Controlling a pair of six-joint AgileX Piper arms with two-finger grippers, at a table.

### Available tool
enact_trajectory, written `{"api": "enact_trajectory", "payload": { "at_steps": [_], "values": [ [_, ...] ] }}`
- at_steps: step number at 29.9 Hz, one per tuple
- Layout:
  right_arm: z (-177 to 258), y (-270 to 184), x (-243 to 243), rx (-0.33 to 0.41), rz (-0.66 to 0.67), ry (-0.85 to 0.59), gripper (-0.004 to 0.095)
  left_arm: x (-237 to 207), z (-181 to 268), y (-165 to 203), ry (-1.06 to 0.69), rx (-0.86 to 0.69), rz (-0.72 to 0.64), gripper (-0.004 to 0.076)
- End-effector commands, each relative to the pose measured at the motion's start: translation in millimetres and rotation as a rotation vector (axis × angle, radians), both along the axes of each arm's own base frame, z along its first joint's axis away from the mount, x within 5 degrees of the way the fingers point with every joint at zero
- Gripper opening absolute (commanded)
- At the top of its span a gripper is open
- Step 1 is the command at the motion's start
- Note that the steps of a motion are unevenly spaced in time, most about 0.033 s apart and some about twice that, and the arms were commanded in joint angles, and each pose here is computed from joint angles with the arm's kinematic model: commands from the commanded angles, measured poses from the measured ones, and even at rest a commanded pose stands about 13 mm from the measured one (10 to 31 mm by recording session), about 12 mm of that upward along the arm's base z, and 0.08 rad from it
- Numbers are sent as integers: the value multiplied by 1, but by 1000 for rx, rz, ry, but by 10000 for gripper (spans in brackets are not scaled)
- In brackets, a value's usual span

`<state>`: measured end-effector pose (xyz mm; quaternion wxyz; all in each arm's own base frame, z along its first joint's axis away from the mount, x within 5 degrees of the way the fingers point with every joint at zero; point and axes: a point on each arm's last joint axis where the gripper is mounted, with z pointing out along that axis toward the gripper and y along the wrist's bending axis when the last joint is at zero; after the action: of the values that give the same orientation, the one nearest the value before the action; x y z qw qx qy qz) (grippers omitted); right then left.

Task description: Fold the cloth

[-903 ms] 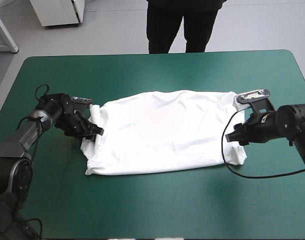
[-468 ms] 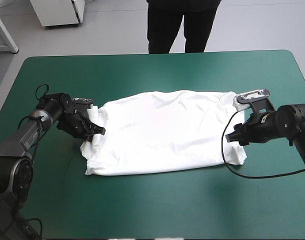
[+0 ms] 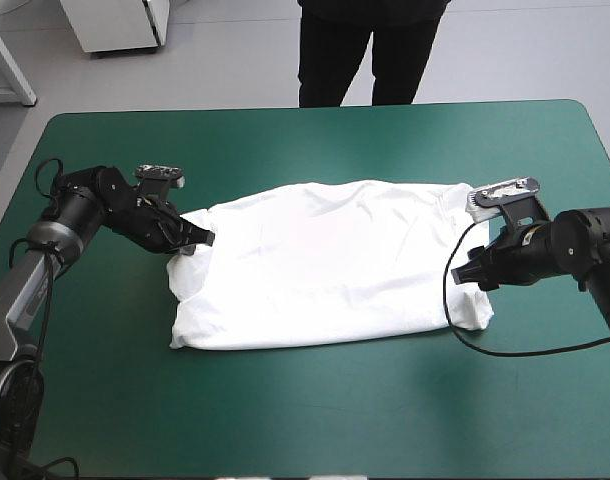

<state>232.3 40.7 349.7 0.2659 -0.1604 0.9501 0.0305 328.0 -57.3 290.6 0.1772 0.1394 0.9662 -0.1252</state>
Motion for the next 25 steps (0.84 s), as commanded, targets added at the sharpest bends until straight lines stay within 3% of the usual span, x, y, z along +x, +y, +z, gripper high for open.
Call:
{"api": "enact_trajectory", "payload": {
  "at_steps": [1, 10, 19, 21, 25],
  "values": [
    [15, 0, 0, 15, -3, -78, 577, -2, 19, -17, -80, -39, -34, -22],
    [15, 0, 0, 9, -1, -75, 577, 17, -31, -57, 21, -41, -105, -22],
    [13, -7, 4, -48, -60, -84, 577, 25, -49, -63, 58, -45, -123, -20],
    [11, -8, 6, -66, -65, -79, 577, 22, -43, -64, 86, -46, -146, 6],
    [10, -8, 12, -73, -69, -86, 577, 12, -18, -63, 111, -48, -190, 132]
  ]
}}
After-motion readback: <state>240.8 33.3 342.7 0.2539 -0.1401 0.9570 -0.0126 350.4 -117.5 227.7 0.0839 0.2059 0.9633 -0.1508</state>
